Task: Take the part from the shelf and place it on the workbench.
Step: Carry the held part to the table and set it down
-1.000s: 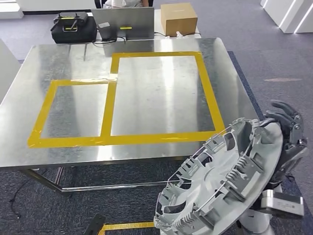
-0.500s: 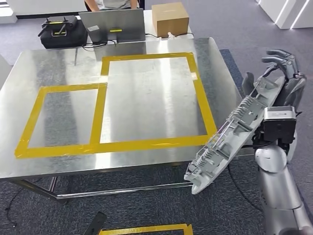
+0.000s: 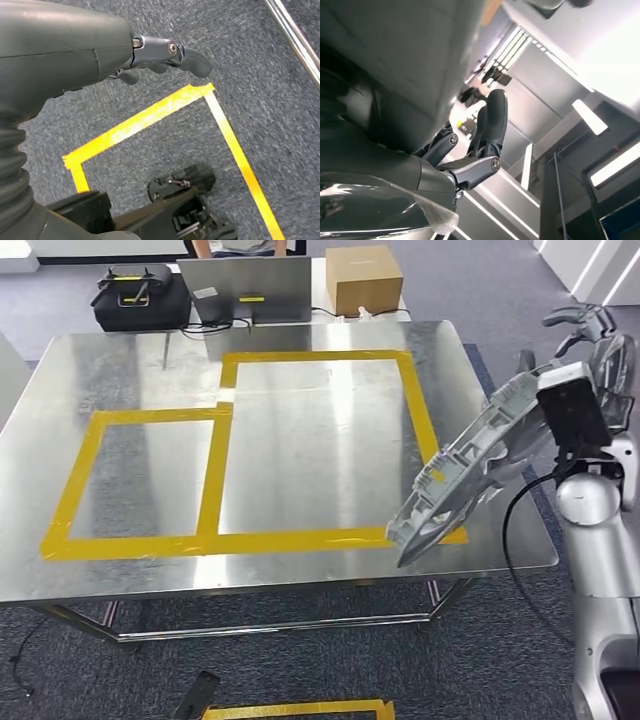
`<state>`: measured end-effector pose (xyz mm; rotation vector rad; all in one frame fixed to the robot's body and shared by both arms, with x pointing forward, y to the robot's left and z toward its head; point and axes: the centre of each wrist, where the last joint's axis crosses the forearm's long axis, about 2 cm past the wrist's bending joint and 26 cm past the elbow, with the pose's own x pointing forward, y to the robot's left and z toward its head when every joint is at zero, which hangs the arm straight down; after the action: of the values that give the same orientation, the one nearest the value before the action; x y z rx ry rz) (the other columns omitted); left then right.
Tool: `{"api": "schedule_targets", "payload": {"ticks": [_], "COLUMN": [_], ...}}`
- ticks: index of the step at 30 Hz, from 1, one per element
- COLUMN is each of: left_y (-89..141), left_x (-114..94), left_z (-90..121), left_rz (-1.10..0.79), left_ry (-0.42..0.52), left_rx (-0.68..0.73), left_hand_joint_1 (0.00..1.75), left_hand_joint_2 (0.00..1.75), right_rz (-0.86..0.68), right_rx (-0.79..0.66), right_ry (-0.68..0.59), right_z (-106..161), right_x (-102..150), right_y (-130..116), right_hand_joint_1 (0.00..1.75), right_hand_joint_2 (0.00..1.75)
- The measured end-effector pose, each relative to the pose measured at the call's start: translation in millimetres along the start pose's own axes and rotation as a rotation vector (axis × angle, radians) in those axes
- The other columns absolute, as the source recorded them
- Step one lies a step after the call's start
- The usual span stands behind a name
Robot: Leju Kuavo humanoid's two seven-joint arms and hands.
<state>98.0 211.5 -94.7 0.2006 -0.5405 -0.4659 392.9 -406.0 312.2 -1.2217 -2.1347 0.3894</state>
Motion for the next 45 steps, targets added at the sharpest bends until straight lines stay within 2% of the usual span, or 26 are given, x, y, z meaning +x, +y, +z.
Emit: {"api": "schedule_targets", "payload": {"ticks": [6,17,27,36,45], "left_y": [0,1,-1,-2,-6], "left_x": [-1,-3,-7,-12,-16], "left_z": [0,0,2,4,6], "left_rz": [0.022,0.042,0.043,0.053,0.082], "left_ry": [0.004,0.005,0.017,0.030,0.044], "left_rx": [0.003,-0.011,-0.001,0.000,-0.032], "left_hand_joint_1": [0.00,0.00,0.00,0.00,0.00], "left_hand_joint_2": [1.75,1.75,1.75,1.75,1.75], "right_rz": [0.177,0.373,0.426,0.429,0.428], "right_rx": [0.094,0.181,0.252,0.312,0.409], "right_ry": [0.088,0.182,0.227,0.186,0.047], "right_z": [-32,-68,-72,-81,-94], "right_x": [-33,-51,-62,-59,-27], "right_y": [-10,-2,4,6,34], "right_hand_joint_1": [1.75,1.75,1.75,1.75,1.75], "right_hand_joint_2": [1.75,1.75,1.75,1.75,1.75]}}
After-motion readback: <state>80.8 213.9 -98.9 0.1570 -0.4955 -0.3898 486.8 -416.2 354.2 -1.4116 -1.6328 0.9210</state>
